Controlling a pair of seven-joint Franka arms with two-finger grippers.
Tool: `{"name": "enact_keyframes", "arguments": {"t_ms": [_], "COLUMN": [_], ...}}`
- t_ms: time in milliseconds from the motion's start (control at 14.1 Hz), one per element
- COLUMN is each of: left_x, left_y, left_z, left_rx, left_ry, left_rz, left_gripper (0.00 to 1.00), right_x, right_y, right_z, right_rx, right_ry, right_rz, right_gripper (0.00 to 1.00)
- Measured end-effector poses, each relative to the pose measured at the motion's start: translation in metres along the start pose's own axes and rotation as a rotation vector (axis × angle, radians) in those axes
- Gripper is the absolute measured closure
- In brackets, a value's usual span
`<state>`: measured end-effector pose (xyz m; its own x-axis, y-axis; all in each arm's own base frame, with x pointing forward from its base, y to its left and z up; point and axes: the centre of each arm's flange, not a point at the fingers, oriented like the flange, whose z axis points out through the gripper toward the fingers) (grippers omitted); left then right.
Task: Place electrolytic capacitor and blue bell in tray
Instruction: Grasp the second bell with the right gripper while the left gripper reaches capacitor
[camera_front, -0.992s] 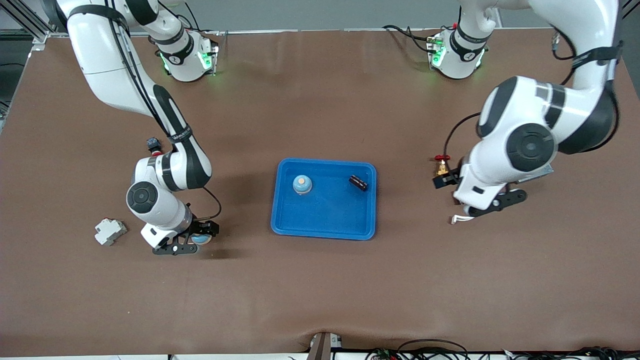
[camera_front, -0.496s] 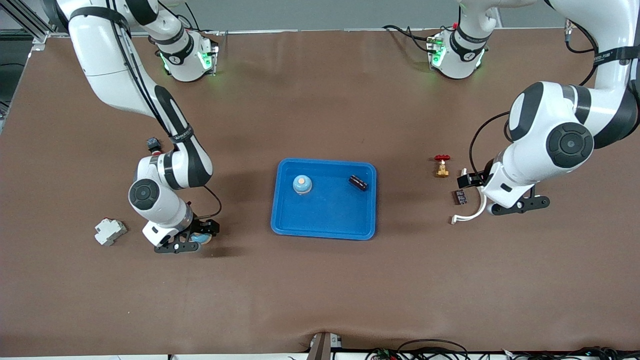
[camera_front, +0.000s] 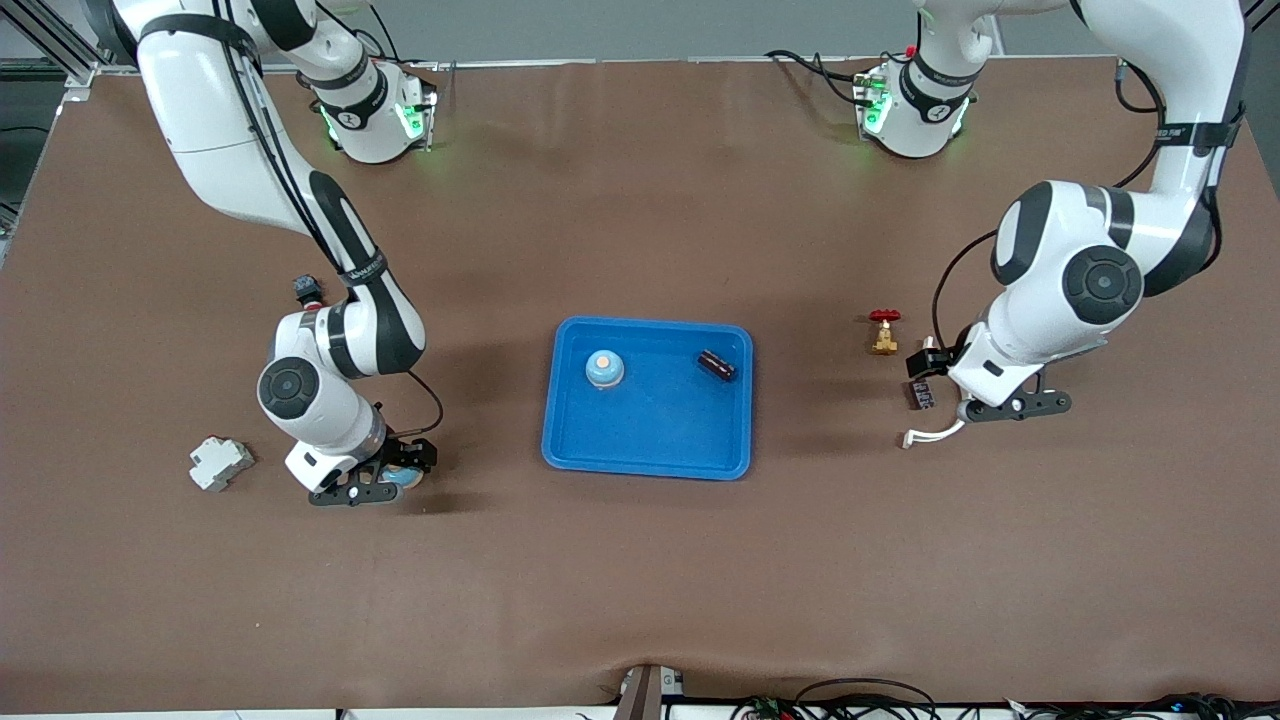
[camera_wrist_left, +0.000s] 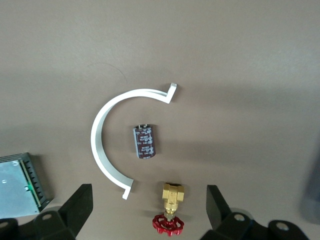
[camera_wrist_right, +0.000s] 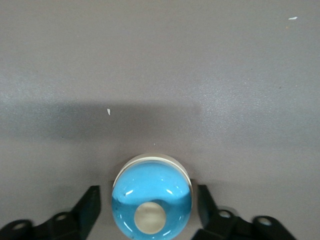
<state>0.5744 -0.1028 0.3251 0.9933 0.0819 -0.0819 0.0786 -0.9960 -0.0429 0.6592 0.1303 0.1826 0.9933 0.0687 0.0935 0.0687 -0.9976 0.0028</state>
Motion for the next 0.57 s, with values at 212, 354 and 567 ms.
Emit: {"name": "enact_keyframes", "arguments": {"t_ms": [212,354,567], "left_x": [0.001,0.004,0.012], "left_y": [0.000,0.001,-0.001], "left_z": [0.016,0.024,0.047], "left_rx": [0.009,0.004,-0.014], "left_ry": [0.010,0.013,0.028], "left_rz": [0.014,0.009,-0.040], "left_gripper": [0.00,0.00,0.00], "right_x": [0.001,0.000,0.000], "right_y": [-0.003,-0.017,-0.051], "right_z": [-0.003,-0.004,-0.021], "right_rx": [0.005,0.018,0.029], "right_ry": [0.004,0.002,-0.034], "right_rz": [0.002,0.033,0.100], "right_gripper": [0.33,0.33,0.33]}}
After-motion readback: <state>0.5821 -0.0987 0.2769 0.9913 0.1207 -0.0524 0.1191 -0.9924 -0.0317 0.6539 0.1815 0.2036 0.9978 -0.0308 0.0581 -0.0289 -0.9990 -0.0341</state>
